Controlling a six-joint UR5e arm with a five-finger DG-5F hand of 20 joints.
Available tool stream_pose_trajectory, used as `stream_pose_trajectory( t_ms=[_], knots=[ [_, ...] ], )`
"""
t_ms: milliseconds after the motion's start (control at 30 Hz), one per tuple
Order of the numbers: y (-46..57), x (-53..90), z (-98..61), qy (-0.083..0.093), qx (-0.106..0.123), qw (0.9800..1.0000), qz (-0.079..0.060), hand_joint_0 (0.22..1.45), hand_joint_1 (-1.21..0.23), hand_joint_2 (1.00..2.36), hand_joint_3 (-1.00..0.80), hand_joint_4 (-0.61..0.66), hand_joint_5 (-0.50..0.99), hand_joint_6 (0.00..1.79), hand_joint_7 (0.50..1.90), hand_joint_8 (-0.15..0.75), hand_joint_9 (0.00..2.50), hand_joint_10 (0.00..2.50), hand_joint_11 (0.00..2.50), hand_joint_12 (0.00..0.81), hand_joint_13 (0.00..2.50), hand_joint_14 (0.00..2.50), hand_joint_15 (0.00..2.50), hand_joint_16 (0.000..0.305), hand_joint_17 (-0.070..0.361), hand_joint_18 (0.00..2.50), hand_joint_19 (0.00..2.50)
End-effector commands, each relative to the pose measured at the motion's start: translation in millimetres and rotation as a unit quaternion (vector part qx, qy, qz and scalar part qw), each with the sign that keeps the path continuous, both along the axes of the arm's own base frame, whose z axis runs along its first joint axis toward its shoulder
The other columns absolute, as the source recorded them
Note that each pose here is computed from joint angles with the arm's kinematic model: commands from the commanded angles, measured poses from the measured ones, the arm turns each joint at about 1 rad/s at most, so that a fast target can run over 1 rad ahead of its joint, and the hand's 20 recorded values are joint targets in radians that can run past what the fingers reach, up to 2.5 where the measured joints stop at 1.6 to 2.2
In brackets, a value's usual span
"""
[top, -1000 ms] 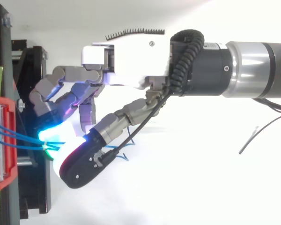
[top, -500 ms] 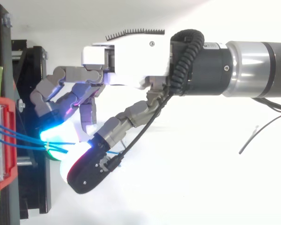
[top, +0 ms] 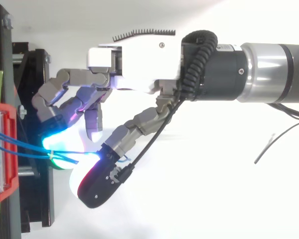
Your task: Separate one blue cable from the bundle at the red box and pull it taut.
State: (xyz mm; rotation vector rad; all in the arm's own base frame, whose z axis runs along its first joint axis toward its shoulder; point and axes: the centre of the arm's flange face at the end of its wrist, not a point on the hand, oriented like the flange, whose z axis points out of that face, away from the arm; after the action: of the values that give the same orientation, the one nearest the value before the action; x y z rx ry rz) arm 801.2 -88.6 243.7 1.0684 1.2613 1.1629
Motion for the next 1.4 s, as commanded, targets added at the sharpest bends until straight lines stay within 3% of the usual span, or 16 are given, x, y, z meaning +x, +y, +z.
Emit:
stream_pose_trajectory(
  t_ms=[0,167,300,733,867,967,1067,1100,1200,1367],
  knots=[
    [-0.2,-0.3,-0.5,0.002,0.002,1.0000,-0.001,0.59,-0.97,1.00,-0.50,0.14,-0.17,0.84,1.26,0.337,0.99,0.03,0.83,0.391,0.83,0.02,0.49,0.048,0.108,0.88,0.71],
    [-0.2,-0.2,0.1,0.002,0.002,1.0000,-0.001,0.51,-0.87,1.00,-0.50,0.16,-0.17,0.84,1.19,0.351,0.99,0.03,0.80,0.408,0.83,0.02,0.48,0.052,0.117,0.91,0.72],
    [-0.2,-0.2,0.1,0.002,0.002,1.0000,-0.001,0.55,-0.72,1.00,-0.50,0.15,-0.18,0.83,1.18,0.345,1.00,0.03,0.80,0.398,0.83,0.02,0.48,0.050,0.112,0.90,0.73],
    [-0.2,-0.2,0.1,0.002,0.002,1.0000,-0.001,0.64,-0.63,1.00,-0.50,0.14,-0.18,0.80,1.16,0.333,0.99,0.03,0.80,0.384,0.83,0.02,0.47,0.048,0.108,0.89,0.75],
    [-0.3,-0.2,0.1,0.002,0.001,1.0000,-0.001,0.63,-0.72,1.02,-0.24,0.12,-0.19,0.80,1.20,0.334,0.98,0.03,0.80,0.385,0.77,0.02,0.46,0.049,0.110,0.88,0.77],
    [0.9,-0.2,-0.1,0.002,0.001,1.0000,-0.001,0.62,-0.74,1.02,-0.15,0.11,-0.19,0.81,1.20,0.338,0.97,0.03,0.81,0.389,0.78,0.02,0.47,0.050,0.112,0.89,0.77],
    [2.1,0.0,-0.1,0.002,0.000,1.0000,0.000,0.65,-0.80,1.02,-0.23,0.13,-0.19,0.81,1.15,0.334,0.96,0.03,0.82,0.391,0.79,0.02,0.48,0.050,0.112,0.89,0.77],
    [2.1,0.0,-0.1,0.002,0.000,1.0000,0.000,0.69,-0.89,1.01,-0.36,0.12,-0.19,0.81,1.18,0.336,0.96,0.02,0.83,0.392,0.80,0.02,0.48,0.050,0.111,0.89,0.76],
    [2.1,-0.2,-0.6,0.002,0.000,1.0000,0.000,0.74,-0.90,1.00,-0.50,0.12,-0.20,0.83,1.16,0.331,0.96,0.03,0.82,0.391,0.82,0.02,0.48,0.049,0.111,0.89,0.74],
    [0.9,0.3,0.4,0.000,0.002,1.0000,-0.001,0.77,-0.92,1.00,-0.50,0.12,-0.19,0.85,1.20,0.341,1.01,0.03,0.84,0.389,0.87,0.02,0.50,0.048,0.109,0.90,0.72]
  ],
)
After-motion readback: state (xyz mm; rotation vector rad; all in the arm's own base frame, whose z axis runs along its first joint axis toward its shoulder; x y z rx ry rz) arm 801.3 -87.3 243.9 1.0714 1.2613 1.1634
